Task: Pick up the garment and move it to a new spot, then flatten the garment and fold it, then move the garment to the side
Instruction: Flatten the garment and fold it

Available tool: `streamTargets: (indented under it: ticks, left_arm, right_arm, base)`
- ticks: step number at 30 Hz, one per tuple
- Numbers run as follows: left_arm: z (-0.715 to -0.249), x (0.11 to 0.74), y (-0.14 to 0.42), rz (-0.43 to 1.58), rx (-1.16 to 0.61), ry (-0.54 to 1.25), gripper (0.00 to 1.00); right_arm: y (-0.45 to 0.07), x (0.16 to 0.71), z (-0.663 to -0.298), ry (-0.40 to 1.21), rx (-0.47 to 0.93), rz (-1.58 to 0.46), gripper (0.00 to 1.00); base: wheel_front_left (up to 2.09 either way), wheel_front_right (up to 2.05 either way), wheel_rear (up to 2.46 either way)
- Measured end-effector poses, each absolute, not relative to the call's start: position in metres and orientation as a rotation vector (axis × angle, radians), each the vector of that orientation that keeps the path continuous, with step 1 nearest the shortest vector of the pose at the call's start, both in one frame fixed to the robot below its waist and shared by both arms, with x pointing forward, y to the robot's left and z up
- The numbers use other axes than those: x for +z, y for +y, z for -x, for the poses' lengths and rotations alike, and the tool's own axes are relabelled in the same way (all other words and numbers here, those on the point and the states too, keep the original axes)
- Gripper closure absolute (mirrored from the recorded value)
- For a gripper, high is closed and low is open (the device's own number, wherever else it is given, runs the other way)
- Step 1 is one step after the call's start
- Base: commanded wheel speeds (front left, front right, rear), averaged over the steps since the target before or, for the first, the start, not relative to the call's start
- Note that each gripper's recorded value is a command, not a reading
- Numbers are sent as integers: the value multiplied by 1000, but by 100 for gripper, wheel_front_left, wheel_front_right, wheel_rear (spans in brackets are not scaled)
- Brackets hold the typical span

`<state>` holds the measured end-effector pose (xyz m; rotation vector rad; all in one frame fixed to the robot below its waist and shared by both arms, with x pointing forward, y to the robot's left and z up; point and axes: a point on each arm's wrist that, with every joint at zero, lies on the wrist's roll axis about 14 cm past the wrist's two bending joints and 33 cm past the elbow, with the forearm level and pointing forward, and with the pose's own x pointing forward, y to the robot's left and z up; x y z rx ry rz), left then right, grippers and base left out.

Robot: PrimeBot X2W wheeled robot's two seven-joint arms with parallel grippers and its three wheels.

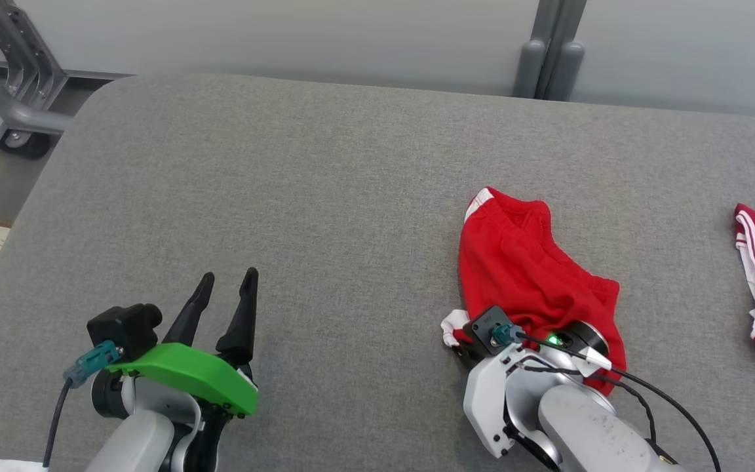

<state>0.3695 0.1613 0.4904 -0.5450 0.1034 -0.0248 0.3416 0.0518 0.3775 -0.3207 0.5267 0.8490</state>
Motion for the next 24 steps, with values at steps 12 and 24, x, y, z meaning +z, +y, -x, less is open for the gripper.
streamTargets:
  ticks: [12,24]
  left_arm:
    - [-379,488,156,526,-61,118,0]
    - [-393,489,84,486,-303,190,0]
  right_arm:
    - [29,453,-385,330,705,15,100]
    - [-104,405,-336,554,384,-156,100]
  base:
    - [0,0,0]
    - [0,0,0]
